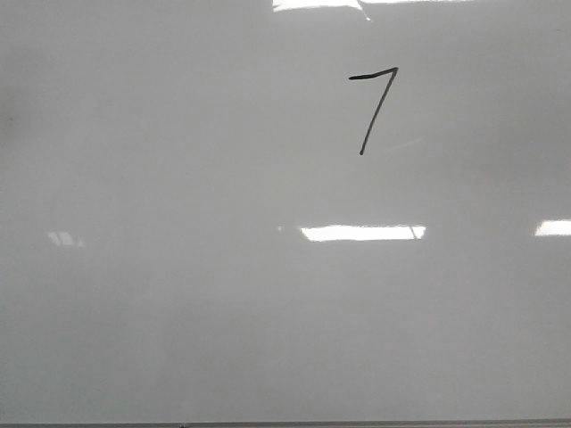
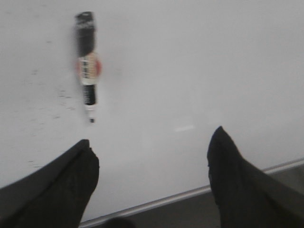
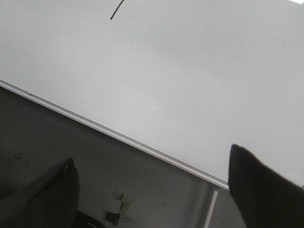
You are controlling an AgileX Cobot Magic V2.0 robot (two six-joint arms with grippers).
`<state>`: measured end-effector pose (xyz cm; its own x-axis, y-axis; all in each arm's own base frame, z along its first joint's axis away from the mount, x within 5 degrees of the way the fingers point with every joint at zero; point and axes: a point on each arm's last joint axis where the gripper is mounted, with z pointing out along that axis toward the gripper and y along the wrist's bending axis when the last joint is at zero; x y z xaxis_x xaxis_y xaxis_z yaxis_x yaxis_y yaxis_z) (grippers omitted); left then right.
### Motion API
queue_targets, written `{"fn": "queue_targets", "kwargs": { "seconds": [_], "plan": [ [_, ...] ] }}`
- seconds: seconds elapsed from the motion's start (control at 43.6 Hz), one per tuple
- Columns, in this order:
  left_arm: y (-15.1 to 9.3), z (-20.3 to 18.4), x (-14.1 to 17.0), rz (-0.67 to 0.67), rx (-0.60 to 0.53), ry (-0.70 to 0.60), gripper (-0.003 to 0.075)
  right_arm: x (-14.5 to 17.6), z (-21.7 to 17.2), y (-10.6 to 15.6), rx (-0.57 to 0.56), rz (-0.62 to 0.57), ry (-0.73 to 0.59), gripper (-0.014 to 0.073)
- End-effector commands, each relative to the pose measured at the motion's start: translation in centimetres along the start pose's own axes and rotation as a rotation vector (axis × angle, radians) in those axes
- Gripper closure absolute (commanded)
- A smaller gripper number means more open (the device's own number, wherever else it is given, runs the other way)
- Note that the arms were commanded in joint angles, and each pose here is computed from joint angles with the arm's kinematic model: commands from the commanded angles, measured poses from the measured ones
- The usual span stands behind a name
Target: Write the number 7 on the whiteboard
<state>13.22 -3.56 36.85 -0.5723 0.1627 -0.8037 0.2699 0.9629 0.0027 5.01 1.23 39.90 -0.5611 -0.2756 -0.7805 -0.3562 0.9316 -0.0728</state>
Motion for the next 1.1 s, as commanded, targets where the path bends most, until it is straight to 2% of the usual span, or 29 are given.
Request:
{"fn": "queue_targets", "kwargs": {
  "seconds": [0.0, 0.229, 0.321, 0.367, 0.436, 0.574, 0.688, 0.734, 1.078],
  "plan": [
    [-1.3, -2.4, -0.7, 0.008, 0.108, -0.118, 0.0241, -1.1, -0.5, -0.3, 0.024, 0.0, -0.088, -0.0058],
    [-2.0, -3.5, -0.3, 0.042, 0.17, -0.149, 0.0265, -1.1, -0.5, -0.3, 0.023, 0.0, -0.09, -0.0058],
    [-2.0, -3.5, -0.4, 0.041, 0.17, -0.154, 0.0332, -1.1, -0.5, -0.2, 0.022, 0.0, -0.089, -0.0038],
    [-2.0, -3.5, -0.4, 0.041, 0.17, -0.157, 0.0385, -1.1, -0.5, -0.2, 0.021, 0.001, -0.089, 0.001],
    [-2.0, -3.5, -0.4, 0.041, 0.169, -0.16, 0.0464, -1.1, -0.5, -0.2, 0.017, 0.002, -0.089, 0.0124],
    [-2.0, -3.5, -0.4, 0.04, 0.169, -0.162, 0.0615, -1.1, -0.5, -0.1, 0.011, 0.005, -0.089, 0.0438],
    [-2.0, -3.5, -0.5, 0.04, 0.169, -0.164, 0.0713, -1.1, -0.5, 0.0, 0.0, 0.009, -0.088, 0.0668],
    [-2.0, -3.5, -0.5, 0.04, 0.169, -0.164, 0.074, -1.1, -0.5, 0.0, -0.001, 0.009, -0.088, 0.0658],
    [-2.0, -3.5, -0.5, 0.04, 0.169, -0.164, 0.0741, -1.3, -0.5, 0.0, -0.008, 0.011, -0.116, 0.0664]
  ]
}}
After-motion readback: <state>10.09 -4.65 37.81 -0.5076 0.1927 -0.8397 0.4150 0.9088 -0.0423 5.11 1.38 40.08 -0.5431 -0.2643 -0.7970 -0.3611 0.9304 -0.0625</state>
